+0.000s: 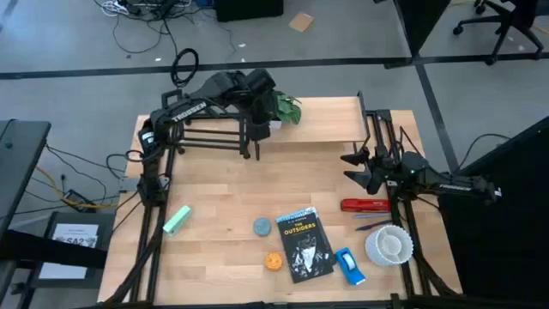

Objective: Stock shelves
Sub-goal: Put the white pen organizer on the shelf

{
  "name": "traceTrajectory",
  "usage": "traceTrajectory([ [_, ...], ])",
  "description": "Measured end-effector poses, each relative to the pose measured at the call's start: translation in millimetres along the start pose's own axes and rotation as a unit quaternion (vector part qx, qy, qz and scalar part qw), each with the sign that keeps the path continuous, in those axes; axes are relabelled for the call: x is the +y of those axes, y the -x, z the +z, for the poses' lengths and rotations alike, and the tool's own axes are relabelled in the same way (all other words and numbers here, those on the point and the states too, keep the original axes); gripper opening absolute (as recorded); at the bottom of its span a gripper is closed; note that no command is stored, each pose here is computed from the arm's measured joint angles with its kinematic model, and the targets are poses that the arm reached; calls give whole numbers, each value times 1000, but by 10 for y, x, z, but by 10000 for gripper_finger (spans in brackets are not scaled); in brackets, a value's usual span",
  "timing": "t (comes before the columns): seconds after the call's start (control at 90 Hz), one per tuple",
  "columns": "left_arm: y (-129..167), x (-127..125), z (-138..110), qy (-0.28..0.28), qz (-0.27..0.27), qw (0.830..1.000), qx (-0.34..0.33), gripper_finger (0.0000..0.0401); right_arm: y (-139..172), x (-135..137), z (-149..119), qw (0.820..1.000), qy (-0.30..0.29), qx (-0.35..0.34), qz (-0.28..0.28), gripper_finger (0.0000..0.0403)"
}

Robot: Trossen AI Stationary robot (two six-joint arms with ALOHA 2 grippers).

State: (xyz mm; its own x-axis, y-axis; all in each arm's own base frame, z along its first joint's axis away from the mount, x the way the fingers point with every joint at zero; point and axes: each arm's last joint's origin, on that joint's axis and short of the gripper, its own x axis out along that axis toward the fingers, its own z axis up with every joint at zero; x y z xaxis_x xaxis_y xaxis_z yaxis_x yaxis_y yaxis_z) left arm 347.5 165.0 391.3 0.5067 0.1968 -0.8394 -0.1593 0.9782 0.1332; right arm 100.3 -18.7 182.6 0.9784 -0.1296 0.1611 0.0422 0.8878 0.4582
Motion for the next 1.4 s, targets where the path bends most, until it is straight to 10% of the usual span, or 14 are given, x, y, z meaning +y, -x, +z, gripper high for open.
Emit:
traceTrajectory([
  [0.322, 549, -528, 159, -26, -35, 997, -58, 131, 0, 1, 1, 1000, 0, 0, 0, 346],
  [0.744, 930, -1949, -234, -33, -142, 967, -211, 131, 0, 6, -11, 1000, 0, 11, 13, 346],
  [1.144, 530, -2944, -1139, 22, -237, 918, -317, 131, 0, 12, 5, 1000, -16, 2, 14, 346],
  [1.4, 302, -3084, -1411, 22, -231, 925, -302, 131, -39, 144, 209, 991, -87, -69, 77, 346],
])
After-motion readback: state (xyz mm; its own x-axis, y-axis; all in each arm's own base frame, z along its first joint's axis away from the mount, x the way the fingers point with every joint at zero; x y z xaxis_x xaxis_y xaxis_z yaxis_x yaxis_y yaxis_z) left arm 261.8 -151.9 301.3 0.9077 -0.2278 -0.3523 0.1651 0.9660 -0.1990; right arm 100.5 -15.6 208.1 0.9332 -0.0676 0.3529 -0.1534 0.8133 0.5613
